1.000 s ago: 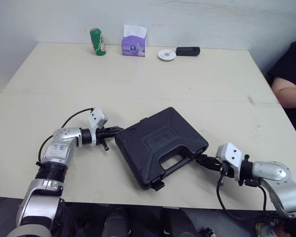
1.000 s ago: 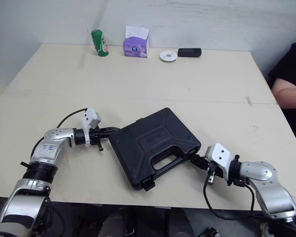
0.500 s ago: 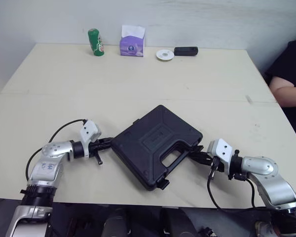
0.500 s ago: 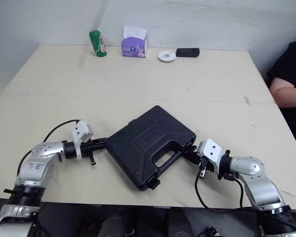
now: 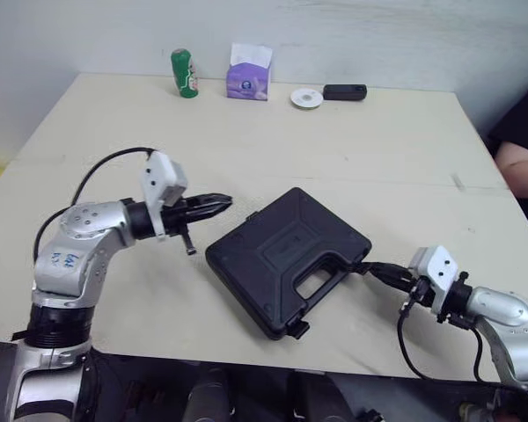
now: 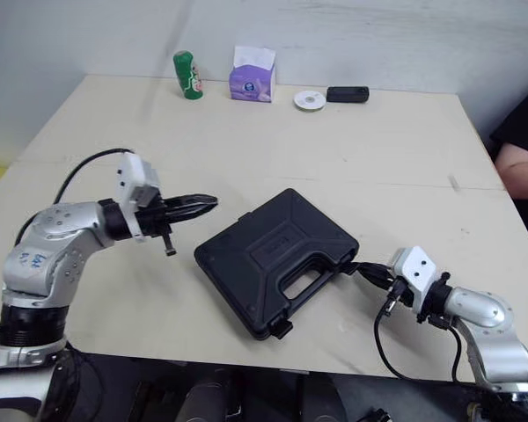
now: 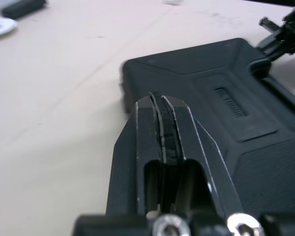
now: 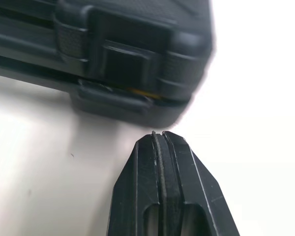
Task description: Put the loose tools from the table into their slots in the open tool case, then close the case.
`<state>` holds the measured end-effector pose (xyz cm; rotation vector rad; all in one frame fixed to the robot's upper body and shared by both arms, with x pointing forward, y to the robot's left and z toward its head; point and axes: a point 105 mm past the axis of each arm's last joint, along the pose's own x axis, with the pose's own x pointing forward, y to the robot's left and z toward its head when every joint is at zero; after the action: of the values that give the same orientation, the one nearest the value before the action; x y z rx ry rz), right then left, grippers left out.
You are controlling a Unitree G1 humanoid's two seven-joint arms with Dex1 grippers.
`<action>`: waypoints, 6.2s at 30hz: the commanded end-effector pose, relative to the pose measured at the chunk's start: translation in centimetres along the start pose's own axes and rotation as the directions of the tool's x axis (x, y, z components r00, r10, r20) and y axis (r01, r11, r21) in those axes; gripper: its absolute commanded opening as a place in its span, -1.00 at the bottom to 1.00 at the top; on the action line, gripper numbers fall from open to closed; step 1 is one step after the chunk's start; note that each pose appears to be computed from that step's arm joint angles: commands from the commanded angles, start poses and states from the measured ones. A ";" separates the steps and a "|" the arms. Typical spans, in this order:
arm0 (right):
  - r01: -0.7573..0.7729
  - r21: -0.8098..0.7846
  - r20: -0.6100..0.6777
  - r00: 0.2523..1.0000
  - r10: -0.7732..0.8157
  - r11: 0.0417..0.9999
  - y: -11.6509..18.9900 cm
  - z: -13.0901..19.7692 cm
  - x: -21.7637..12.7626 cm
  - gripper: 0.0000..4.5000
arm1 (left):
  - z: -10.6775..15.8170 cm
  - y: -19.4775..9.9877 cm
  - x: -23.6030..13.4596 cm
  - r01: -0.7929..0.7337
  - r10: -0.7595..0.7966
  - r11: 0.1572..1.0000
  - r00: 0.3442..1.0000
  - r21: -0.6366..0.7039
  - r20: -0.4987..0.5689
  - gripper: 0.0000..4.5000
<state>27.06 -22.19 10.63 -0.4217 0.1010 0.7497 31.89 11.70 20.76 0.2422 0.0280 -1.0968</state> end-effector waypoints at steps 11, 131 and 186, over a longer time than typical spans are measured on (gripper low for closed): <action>0.088 0.069 0.104 0.990 -0.095 0.994 1.2 1.9 -2.0 -1.00 | 3.2 -4.7 12.1 0.352 -0.340 0.926 0.935 0.137 -0.100 -0.98; -0.187 -0.005 0.101 0.977 0.186 0.982 2.4 2.6 2.4 -1.00 | -12.0 -8.7 13.3 0.381 -0.330 0.924 0.797 -0.002 -0.506 -0.98; -0.587 0.089 0.131 0.807 0.575 0.804 13.8 2.8 0.4 -1.00 | -12.0 -14.0 1.0 0.381 -0.324 0.923 0.839 0.048 -0.438 -0.98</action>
<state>18.30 -12.79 7.78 -0.2214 0.2268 1.3327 20.81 4.65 11.75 0.6340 0.0929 -1.4709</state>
